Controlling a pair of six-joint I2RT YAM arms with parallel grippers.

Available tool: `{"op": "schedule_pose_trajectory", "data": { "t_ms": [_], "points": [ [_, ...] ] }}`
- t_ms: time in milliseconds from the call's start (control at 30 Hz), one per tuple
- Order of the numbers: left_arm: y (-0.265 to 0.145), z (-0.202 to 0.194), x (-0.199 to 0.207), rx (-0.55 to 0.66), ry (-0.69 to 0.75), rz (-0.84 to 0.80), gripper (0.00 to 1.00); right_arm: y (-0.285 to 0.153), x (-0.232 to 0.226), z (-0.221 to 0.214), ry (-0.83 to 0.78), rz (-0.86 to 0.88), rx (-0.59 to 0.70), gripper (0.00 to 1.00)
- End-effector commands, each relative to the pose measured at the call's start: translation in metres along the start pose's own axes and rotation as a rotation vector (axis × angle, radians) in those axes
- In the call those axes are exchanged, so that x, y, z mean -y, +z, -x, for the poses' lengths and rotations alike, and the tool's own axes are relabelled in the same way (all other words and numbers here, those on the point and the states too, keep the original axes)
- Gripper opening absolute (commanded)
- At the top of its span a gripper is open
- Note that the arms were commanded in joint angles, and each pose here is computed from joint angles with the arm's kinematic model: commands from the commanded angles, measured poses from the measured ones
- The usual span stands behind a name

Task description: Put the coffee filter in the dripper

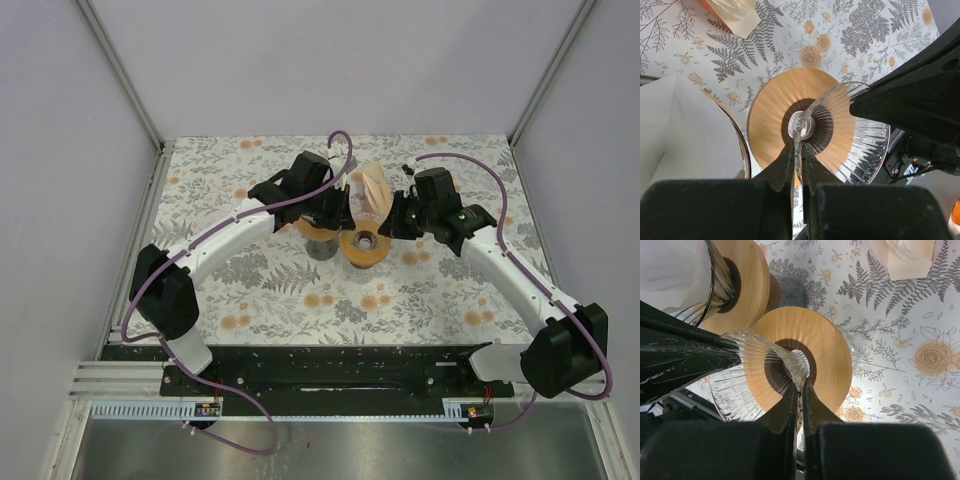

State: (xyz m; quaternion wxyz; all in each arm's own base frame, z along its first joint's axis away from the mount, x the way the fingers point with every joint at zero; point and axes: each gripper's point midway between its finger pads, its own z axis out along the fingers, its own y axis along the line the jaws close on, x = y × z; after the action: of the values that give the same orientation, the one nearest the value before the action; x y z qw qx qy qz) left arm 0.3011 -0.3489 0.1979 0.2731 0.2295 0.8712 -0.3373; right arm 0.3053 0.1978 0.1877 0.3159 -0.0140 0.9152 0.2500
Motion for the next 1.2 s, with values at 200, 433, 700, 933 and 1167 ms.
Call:
{"op": "schedule_pose_trajectory", "data": {
  "t_ms": [200, 433, 700, 933, 1167],
  "points": [
    [0.029, -0.103, 0.002, -0.370, -0.088, -0.079, 0.00, 0.031, 0.055, -0.061, 0.084, -0.147, -0.229, 0.00],
    [0.032, -0.143, -0.012, -0.457, -0.059, -0.033, 0.00, 0.032, 0.066, -0.066, 0.070, -0.187, -0.232, 0.00],
    [0.018, -0.076, 0.020, -0.309, 0.076, -0.060, 0.00, 0.018, 0.054, -0.048, 0.056, -0.169, -0.185, 0.00],
    [-0.006, -0.023, 0.040, -0.174, 0.137, -0.084, 0.36, 0.009, 0.043, -0.041, 0.033, -0.134, -0.190, 0.00],
    [-0.038, 0.023, 0.057, -0.048, 0.199, -0.117, 0.56, 0.005, 0.036, -0.036, 0.027, -0.108, -0.190, 0.00]
  ]
}}
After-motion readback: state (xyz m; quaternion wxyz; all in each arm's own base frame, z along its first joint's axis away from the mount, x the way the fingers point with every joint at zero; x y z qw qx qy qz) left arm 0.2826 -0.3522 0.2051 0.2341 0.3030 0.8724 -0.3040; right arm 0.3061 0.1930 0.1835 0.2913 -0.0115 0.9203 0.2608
